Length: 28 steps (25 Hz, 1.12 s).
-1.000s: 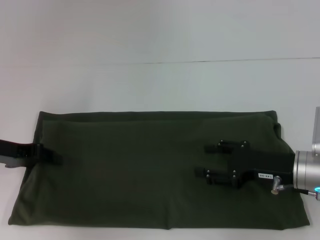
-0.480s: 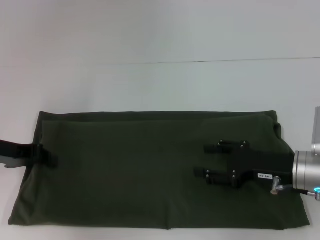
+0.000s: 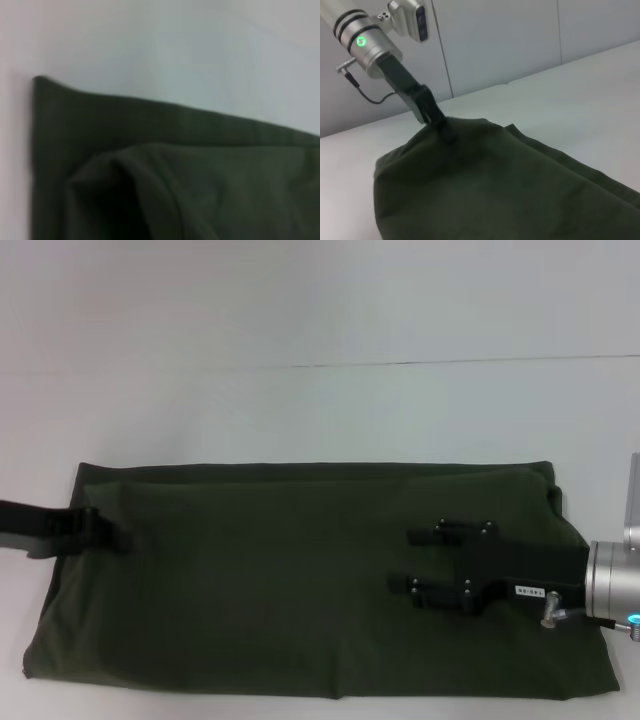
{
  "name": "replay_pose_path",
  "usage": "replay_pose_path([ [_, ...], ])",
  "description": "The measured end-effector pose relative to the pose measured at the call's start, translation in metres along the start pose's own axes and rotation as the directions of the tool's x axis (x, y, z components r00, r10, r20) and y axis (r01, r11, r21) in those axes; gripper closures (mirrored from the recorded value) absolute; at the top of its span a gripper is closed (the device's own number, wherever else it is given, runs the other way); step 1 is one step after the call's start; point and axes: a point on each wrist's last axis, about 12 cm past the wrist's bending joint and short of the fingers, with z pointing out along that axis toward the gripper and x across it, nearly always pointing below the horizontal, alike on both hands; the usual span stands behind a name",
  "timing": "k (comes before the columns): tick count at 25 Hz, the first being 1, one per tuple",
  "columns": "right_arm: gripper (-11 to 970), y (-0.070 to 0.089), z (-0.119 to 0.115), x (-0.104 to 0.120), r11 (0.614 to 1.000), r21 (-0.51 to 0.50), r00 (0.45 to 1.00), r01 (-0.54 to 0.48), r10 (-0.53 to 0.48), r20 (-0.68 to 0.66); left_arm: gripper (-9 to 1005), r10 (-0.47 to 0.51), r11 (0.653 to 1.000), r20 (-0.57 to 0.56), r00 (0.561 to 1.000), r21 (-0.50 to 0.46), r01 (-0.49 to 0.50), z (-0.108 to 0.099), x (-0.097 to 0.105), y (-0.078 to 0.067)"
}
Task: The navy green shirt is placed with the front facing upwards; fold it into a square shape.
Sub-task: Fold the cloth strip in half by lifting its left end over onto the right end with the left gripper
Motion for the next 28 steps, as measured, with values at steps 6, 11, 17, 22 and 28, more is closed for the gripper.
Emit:
replay_pose_path([
  [6,209,0.000,0.000,0.000,1.000,0.000,1.000,0.000,0.000,0.000,934,0.008,1.000,0.010,1.000,0.010,-0.009,0.001,-0.002,-0.004],
  [11,210,0.000,0.000,0.000,1.000,0.000,1.000,0.000,0.000,0.000,935,-0.008,1.000,0.025,1.000,-0.018,0.008,0.001,-0.001,0.001],
  [17,210,-0.001,0.000,-0.001,1.000,0.000,1.000,0.005,-0.005,0.000,935,-0.026,0.997,0.028,0.999,-0.078,0.028,-0.007,0.002,0.010],
  [22,209,-0.001,0.001,-0.003,1.000,0.000,1.000,0.009,-0.009,0.001,928,-0.026,0.992,0.022,0.999,-0.123,0.029,-0.011,0.003,0.014],
  [28,209,-0.002,0.000,-0.004,1.000,0.000,1.000,0.013,-0.013,0.001,895,-0.037,0.991,0.031,0.999,-0.130,0.041,-0.011,0.003,0.015],
])
